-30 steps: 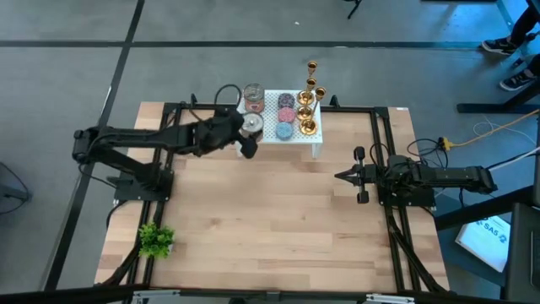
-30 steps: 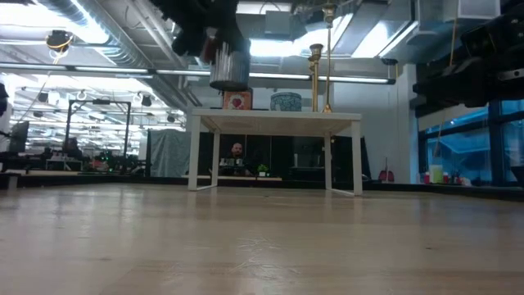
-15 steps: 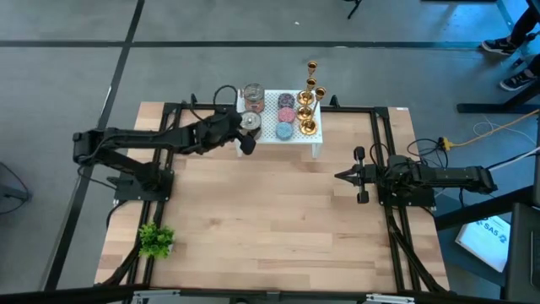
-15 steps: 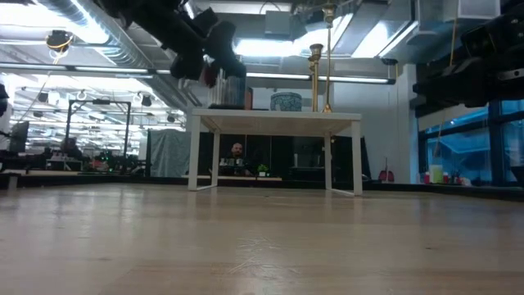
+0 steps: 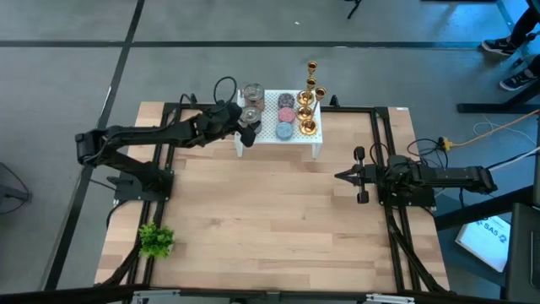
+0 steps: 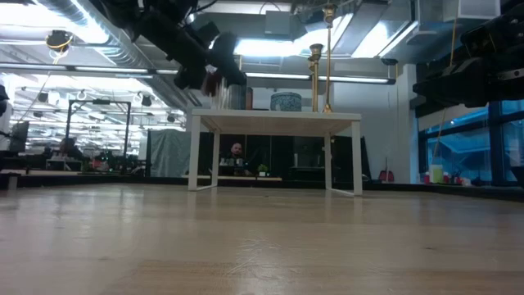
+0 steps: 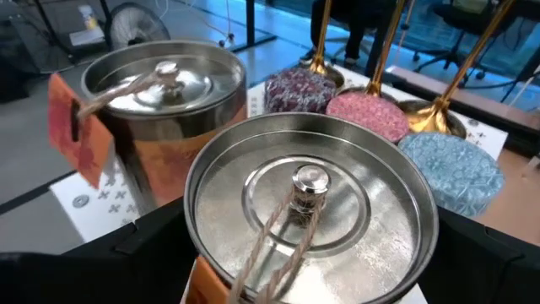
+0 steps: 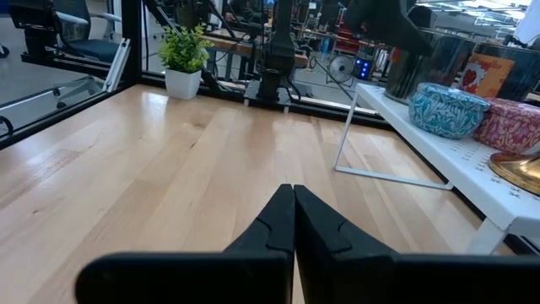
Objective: Pick & Place candle stick holders
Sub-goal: Put the orange scented candle on the shelf and align it with the other orange scented candle, then return to Home Position
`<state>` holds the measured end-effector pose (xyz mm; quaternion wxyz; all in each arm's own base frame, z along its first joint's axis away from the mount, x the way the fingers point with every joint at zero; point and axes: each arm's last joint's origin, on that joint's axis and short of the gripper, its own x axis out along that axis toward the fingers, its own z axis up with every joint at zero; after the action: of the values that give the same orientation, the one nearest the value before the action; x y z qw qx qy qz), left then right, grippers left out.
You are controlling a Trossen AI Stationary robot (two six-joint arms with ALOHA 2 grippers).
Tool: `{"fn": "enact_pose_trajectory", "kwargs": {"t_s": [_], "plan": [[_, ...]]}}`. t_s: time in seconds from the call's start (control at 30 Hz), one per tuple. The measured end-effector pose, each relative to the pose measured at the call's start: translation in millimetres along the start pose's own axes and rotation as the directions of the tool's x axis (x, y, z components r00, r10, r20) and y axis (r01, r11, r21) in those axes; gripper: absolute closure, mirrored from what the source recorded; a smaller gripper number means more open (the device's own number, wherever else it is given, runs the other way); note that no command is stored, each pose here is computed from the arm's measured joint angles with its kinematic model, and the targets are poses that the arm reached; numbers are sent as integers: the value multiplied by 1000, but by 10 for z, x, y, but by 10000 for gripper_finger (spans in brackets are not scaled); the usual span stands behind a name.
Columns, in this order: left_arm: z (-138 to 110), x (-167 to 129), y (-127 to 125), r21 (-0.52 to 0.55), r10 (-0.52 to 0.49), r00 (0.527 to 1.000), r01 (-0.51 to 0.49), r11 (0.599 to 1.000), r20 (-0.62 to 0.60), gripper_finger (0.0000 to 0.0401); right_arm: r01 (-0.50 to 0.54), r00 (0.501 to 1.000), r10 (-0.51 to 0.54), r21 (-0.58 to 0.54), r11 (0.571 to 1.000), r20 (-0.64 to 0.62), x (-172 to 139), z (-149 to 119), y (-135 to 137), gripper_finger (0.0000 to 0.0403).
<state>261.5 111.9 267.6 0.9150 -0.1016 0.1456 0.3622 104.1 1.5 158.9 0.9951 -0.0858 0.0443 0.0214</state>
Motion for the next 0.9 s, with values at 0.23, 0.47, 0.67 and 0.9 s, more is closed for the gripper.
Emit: {"fn": "enact_pose_trajectory", "kwargs": {"t_s": [0.23,0.47,0.67,0.9], "plan": [[-7,63,-24,3,-8,1000,8,1000,19,51,0,1000,0,0,1000,0,0,0,0,402],[20,60,-21,-19,1,999,0,1000,46,13,0,1000,0,0,1000,0,0,0,0,402],[147,7,-38,9,-25,997,25,1000,79,7,0,1000,0,0,1000,0,0,0,0,402],[287,-271,-17,22,-47,992,44,999,119,3,0,1000,0,0,1000,0,0,0,0,402]]}}
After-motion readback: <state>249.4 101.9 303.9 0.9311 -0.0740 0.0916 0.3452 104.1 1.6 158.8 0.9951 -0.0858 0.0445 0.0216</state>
